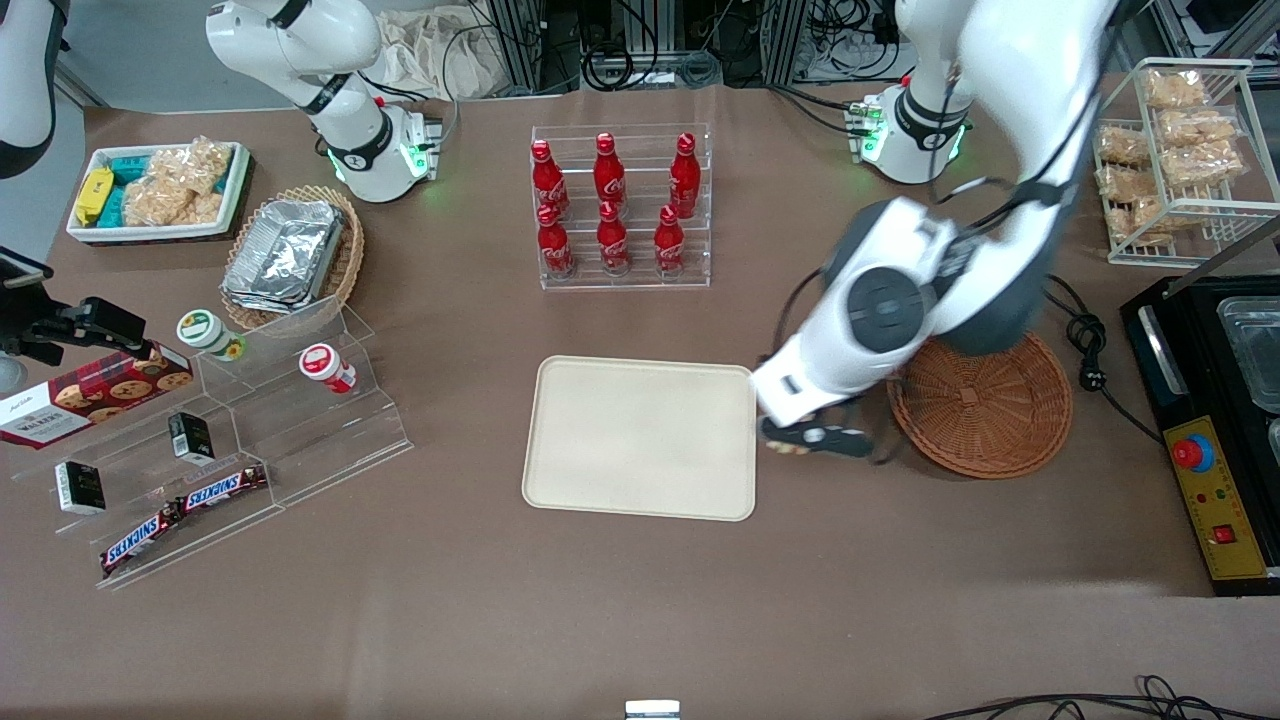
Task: Place sandwich from basket to tray
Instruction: 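Lower the sandwich onto the tray and open the left gripper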
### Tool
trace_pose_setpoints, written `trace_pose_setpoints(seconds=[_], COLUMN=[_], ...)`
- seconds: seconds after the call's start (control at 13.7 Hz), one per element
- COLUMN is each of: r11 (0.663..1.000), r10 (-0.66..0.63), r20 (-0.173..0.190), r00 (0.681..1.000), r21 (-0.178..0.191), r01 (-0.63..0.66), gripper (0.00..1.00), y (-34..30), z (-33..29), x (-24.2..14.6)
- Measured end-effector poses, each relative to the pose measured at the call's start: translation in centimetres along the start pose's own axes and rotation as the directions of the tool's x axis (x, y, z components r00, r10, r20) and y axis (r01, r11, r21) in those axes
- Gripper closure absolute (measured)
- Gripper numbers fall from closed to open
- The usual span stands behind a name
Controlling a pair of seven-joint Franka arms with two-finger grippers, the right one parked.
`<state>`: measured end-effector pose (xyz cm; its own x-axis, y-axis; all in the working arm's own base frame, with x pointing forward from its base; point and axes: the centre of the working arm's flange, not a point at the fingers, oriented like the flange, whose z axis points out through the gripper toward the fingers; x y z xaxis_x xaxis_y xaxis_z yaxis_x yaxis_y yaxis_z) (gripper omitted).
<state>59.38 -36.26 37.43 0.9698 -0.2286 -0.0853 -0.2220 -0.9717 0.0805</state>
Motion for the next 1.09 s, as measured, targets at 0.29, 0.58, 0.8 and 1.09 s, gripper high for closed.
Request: trace_pose_setpoints(seconds=[0.29,0.58,0.8,1.09], r11=[0.999,0.999,0.999,0.989], r10=[0.037,0.048,-0.050,-0.146], r20=[-0.056,-0.061,-0.085,-0.086], r00=[0.998,0.997,0.995,0.986], r21=[-0.010,0.025,-0.002,-0.019], r01=[-0.038,-0.046,0.050,0.144], gripper=[0.81,0.81,0.81,0.81], y=[5.7,4.8,4.5,4.5], z=[6.4,10.5,12.1,13.2], x=[0.8,1.8,2.5,2.7])
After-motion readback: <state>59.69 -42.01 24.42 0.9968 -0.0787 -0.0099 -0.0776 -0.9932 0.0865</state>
